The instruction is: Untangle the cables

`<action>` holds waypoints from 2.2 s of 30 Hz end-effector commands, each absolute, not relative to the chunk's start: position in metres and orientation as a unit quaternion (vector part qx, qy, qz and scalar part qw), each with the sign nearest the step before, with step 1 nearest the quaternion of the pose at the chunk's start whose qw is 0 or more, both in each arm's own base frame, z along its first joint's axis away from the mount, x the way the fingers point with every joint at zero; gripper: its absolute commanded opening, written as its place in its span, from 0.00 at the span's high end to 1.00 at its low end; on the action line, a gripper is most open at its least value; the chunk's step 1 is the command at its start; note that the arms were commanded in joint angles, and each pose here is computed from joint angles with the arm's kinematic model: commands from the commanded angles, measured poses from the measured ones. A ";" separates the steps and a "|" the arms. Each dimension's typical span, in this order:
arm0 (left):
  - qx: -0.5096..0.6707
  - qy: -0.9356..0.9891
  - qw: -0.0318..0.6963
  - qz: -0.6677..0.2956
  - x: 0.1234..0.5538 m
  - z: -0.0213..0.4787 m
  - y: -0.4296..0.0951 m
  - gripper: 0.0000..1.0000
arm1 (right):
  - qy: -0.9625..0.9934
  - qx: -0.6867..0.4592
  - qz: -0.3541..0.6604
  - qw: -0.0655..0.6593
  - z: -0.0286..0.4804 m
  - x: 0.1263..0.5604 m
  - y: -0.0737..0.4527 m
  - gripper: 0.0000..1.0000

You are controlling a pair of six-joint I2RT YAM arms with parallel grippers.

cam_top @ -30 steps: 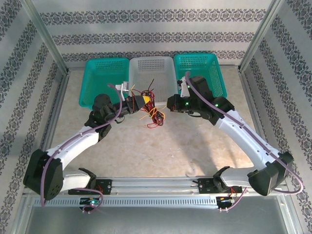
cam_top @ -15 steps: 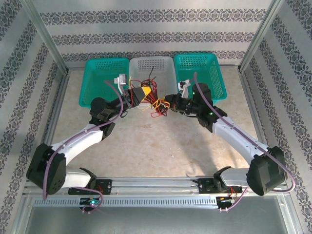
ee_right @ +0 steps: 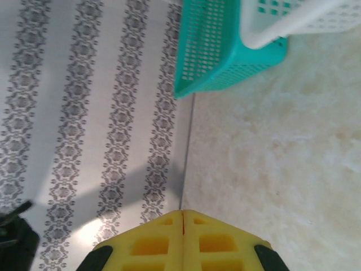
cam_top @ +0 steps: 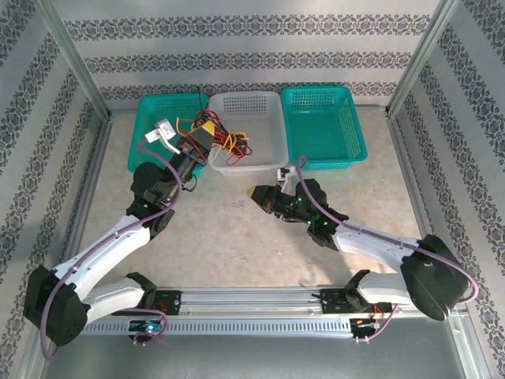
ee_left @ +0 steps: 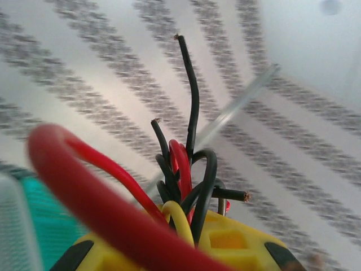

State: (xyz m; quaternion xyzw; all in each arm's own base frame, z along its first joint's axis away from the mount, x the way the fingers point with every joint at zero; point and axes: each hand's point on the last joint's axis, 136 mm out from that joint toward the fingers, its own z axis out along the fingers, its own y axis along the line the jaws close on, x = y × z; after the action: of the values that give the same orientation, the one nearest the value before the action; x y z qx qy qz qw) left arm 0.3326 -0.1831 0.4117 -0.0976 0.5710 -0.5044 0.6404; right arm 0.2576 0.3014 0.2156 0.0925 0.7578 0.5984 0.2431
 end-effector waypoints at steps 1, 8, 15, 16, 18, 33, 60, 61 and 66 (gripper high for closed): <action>-0.122 0.596 0.650 -0.455 0.335 0.400 -0.171 1.00 | 0.733 0.098 0.596 0.313 0.246 0.263 0.286 1.00; -0.020 0.558 0.580 -0.593 0.309 0.423 -0.220 1.00 | 0.725 0.110 0.585 0.346 0.273 0.292 0.258 0.41; 0.019 0.497 0.489 -0.716 0.298 0.430 -0.235 1.00 | 0.715 0.093 0.528 0.449 0.319 0.298 0.229 0.31; 0.016 0.486 0.482 -0.729 0.297 0.431 -0.233 1.00 | 0.710 0.097 0.524 0.460 0.323 0.297 0.223 0.31; 0.019 0.474 0.466 -0.747 0.296 0.432 -0.235 1.00 | 0.710 0.094 0.528 0.456 0.329 0.296 0.218 0.32; 0.038 0.481 0.440 -0.758 0.290 0.439 -0.243 1.00 | 0.713 0.083 0.586 0.376 0.325 0.317 0.225 0.50; 0.032 0.483 0.484 -0.729 0.292 0.436 -0.234 1.00 | 0.705 0.100 0.612 0.343 0.299 0.295 0.234 0.80; 0.032 0.482 0.484 -0.730 0.291 0.437 -0.234 1.00 | 0.705 0.099 0.613 0.342 0.298 0.294 0.235 0.84; 0.026 0.485 0.500 -0.717 0.294 0.437 -0.231 1.00 | 0.705 0.100 0.613 0.342 0.296 0.290 0.233 1.00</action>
State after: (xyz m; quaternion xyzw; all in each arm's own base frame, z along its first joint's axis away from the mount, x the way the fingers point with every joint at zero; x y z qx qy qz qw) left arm 0.3044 -0.2438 0.4125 0.0126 0.5194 -0.7228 0.4557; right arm 0.2944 0.2348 0.2949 0.1032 0.7104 0.6117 0.3324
